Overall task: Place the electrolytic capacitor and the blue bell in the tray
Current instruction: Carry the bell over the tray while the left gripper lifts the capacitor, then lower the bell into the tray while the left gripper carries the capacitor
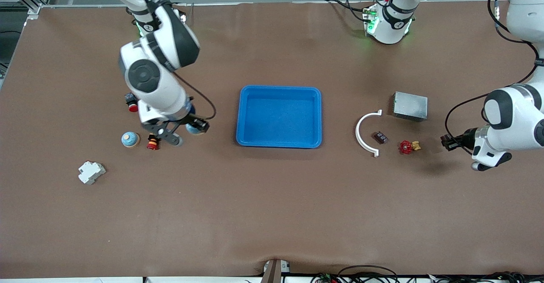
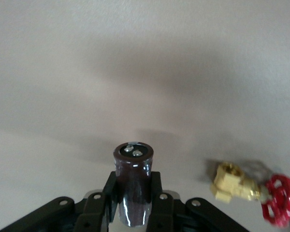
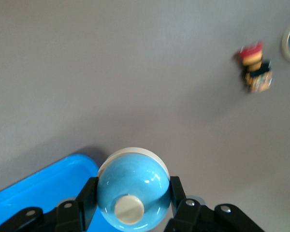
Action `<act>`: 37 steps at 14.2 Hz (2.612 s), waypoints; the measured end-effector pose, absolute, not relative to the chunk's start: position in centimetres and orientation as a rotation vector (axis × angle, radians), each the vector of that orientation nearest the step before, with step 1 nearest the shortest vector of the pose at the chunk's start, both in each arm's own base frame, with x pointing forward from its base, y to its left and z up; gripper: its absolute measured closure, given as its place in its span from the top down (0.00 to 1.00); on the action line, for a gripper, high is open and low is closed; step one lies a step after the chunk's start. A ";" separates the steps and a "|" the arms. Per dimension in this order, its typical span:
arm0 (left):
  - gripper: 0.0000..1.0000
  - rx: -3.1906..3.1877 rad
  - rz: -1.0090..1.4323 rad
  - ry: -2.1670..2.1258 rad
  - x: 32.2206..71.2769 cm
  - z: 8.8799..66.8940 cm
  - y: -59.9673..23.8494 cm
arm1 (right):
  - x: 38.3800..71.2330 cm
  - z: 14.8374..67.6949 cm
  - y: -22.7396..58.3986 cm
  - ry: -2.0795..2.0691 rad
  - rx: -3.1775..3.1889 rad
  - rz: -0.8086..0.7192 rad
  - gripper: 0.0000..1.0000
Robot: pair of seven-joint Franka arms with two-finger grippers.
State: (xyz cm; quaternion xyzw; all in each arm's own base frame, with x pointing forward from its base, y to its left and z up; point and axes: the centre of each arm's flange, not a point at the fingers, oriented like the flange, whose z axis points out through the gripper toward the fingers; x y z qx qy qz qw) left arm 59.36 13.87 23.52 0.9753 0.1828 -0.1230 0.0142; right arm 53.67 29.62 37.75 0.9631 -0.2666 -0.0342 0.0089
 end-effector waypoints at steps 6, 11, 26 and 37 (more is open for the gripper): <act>0.30 2.921 -0.508 0.580 58.0 30.6 10.8 | 46.8 33.6 38.0 -1.049 3.009 -0.027 0.64; 0.30 2.833 -0.524 0.572 57.9 32.3 8.0 | 42.3 31.3 42.3 -1.145 3.018 -0.011 0.64; 0.30 2.767 -0.614 0.771 57.8 34.2 -8.1 | 37.0 20.7 47.3 -1.164 3.003 -0.070 0.64; 0.30 2.742 -0.569 0.936 56.4 33.9 -15.7 | 38.6 18.4 46.9 -1.182 2.993 0.027 0.78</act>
